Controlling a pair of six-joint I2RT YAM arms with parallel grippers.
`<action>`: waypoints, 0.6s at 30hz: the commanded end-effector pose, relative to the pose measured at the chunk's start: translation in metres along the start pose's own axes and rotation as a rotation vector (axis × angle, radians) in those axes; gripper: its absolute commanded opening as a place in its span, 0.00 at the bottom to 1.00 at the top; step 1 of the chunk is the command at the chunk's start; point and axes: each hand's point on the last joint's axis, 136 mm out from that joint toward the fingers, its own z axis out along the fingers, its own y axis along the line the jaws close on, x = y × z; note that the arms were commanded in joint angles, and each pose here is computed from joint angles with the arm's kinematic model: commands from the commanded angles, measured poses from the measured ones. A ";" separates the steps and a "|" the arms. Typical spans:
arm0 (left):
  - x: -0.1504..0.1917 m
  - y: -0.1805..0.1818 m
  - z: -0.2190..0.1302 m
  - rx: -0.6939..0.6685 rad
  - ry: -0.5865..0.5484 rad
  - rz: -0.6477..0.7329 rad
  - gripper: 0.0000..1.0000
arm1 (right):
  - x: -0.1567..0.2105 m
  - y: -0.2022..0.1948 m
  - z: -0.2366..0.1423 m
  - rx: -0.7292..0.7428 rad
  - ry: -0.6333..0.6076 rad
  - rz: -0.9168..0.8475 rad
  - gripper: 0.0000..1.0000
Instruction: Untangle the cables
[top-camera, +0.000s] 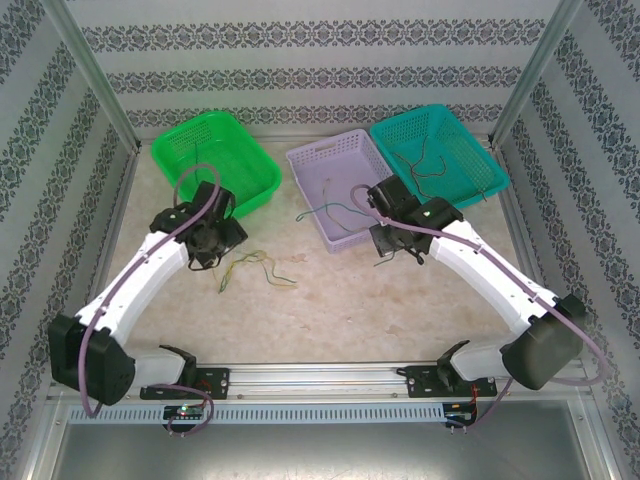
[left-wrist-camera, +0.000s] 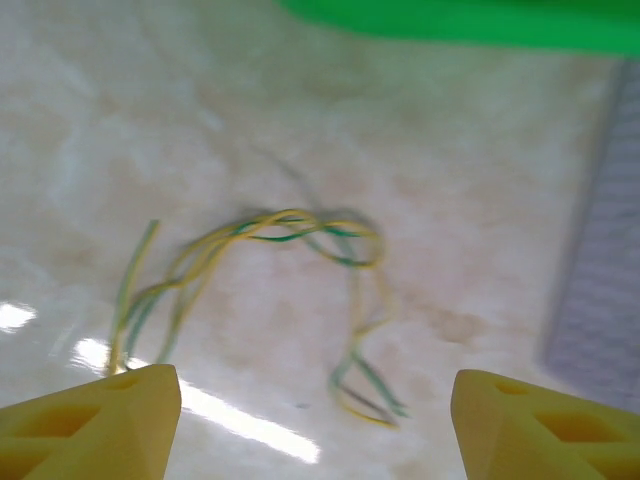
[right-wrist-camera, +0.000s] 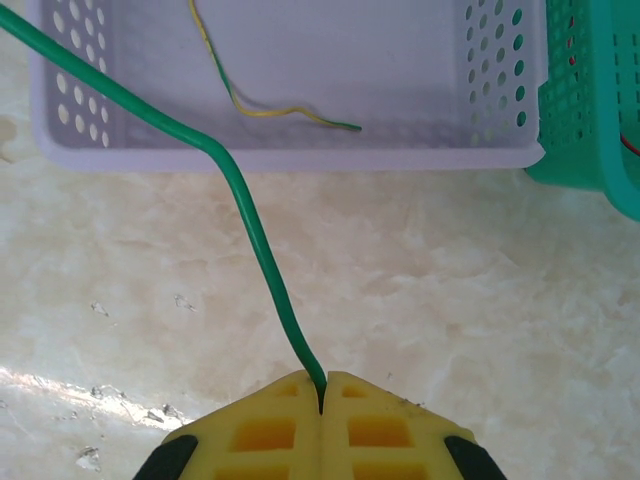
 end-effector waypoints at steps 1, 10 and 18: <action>-0.004 -0.022 -0.032 0.102 -0.001 -0.126 0.72 | -0.005 0.003 -0.003 0.001 0.006 0.019 0.00; 0.004 -0.087 -0.057 0.276 0.178 -0.403 0.76 | -0.031 0.020 -0.001 0.054 -0.046 -0.043 0.00; 0.024 -0.124 -0.038 0.317 0.263 -0.416 0.76 | -0.048 0.047 -0.001 0.042 -0.072 -0.101 0.00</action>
